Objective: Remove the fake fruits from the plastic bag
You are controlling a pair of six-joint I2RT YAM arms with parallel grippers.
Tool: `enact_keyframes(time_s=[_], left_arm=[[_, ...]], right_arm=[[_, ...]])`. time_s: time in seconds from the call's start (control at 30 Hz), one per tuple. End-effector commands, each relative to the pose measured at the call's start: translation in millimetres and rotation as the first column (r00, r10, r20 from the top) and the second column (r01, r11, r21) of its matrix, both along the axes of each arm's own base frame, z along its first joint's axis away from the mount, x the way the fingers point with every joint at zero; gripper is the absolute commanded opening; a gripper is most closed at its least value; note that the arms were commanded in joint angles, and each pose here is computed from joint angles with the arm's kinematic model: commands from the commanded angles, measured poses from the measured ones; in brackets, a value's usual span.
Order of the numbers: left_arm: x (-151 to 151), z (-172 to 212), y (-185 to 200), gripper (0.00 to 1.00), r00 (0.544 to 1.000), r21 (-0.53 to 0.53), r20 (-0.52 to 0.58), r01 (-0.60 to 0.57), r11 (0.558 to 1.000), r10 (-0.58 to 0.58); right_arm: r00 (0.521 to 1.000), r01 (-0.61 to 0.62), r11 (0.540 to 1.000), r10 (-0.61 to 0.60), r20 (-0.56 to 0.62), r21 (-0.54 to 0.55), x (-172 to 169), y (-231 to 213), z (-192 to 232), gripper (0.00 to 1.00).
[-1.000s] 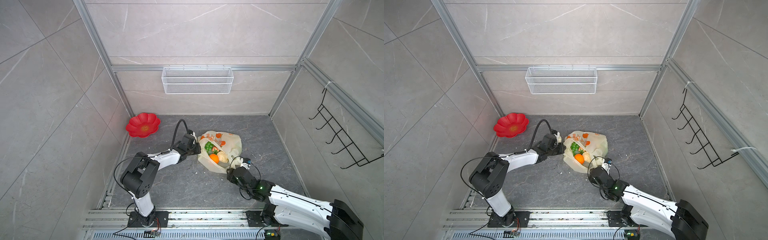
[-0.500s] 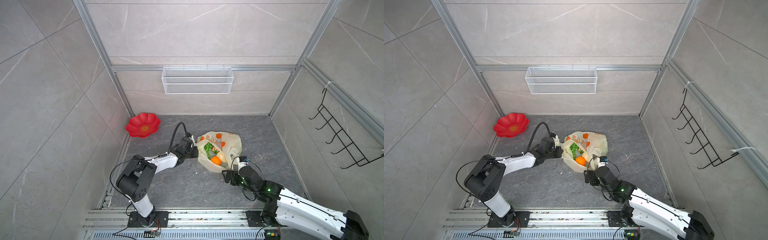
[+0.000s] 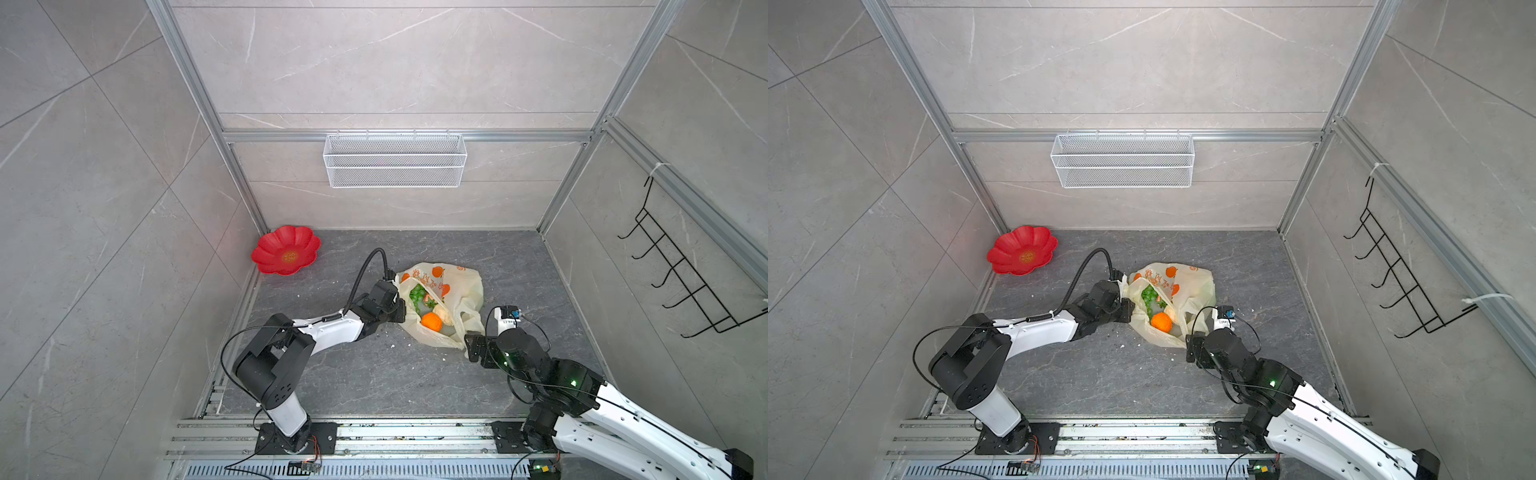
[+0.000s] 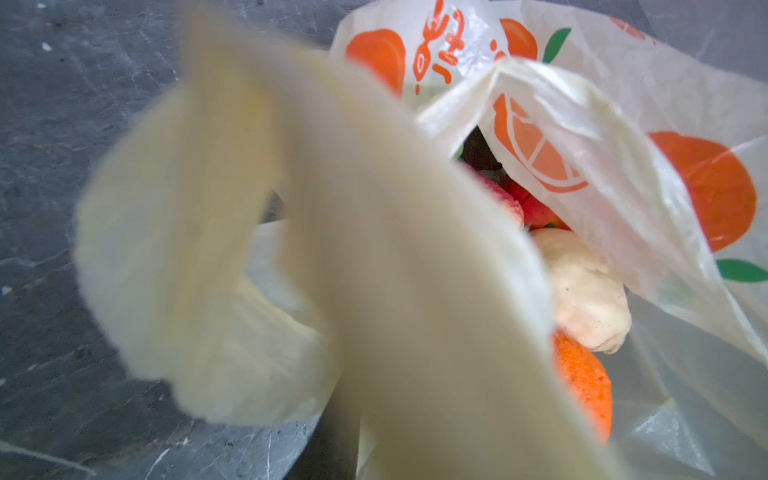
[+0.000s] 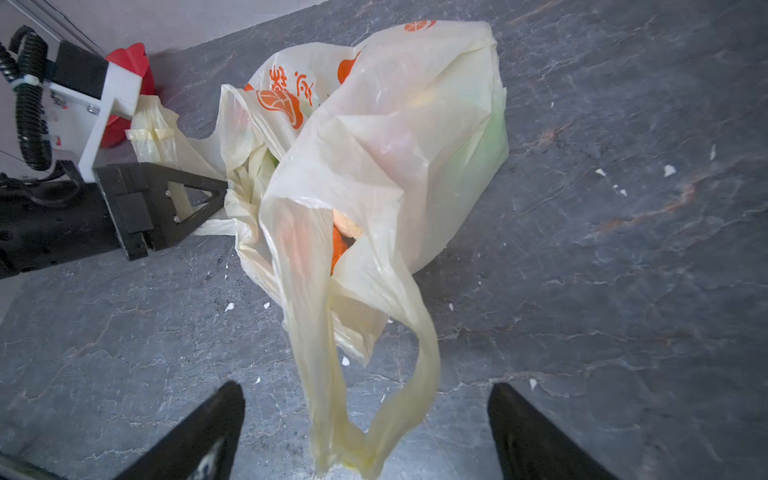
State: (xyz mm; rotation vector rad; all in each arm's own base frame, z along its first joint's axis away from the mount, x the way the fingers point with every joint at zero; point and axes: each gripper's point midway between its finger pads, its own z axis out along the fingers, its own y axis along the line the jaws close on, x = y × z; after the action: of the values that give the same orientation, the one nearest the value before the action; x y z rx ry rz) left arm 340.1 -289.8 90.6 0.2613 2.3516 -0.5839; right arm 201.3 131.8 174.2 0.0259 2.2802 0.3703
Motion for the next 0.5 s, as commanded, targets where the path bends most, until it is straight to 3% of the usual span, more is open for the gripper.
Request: enact_keyframes(time_s=[0.0, 0.1, 0.2, 0.33, 0.4, 0.47], left_arm=[[-3, 31, 9, 0.44, 0.999, -0.012, 0.053, -0.008, 1.0, 0.009], [-13, 57, 19, 0.67, 0.996, -0.005, 0.087, 0.004, 1.0, -0.003], [-27, 92, 31, 0.81, 0.988, -0.002, 0.149, 0.038, 0.999, -0.037], [-46, 136, 45, 0.9, 0.972, -0.04, 0.228, 0.074, 0.996, -0.063], [-45, 152, 59, 0.91, 0.969, -0.077, 0.248, 0.035, 0.996, -0.015], [-31, 164, 86, 0.91, 0.965, -0.107, 0.241, -0.077, 0.991, 0.101]], right_arm=[[1.0, -0.009, 0.997, 0.01, 0.019, -0.079, 1, -7, 10, 0.93], [0.998, -0.009, 0.997, 0.013, 0.055, -0.074, 3, -8, 24, 0.93], [0.995, 0.014, 0.997, -0.005, 0.101, -0.08, 7, -13, 39, 0.93], [0.989, 0.024, 0.998, -0.015, 0.148, -0.061, 10, -14, 53, 0.93], [0.988, 0.024, 0.998, -0.015, 0.154, -0.054, 12, -12, 54, 0.93], [0.988, 0.02, 0.999, -0.013, 0.156, -0.043, 12, -10, 53, 0.93]])
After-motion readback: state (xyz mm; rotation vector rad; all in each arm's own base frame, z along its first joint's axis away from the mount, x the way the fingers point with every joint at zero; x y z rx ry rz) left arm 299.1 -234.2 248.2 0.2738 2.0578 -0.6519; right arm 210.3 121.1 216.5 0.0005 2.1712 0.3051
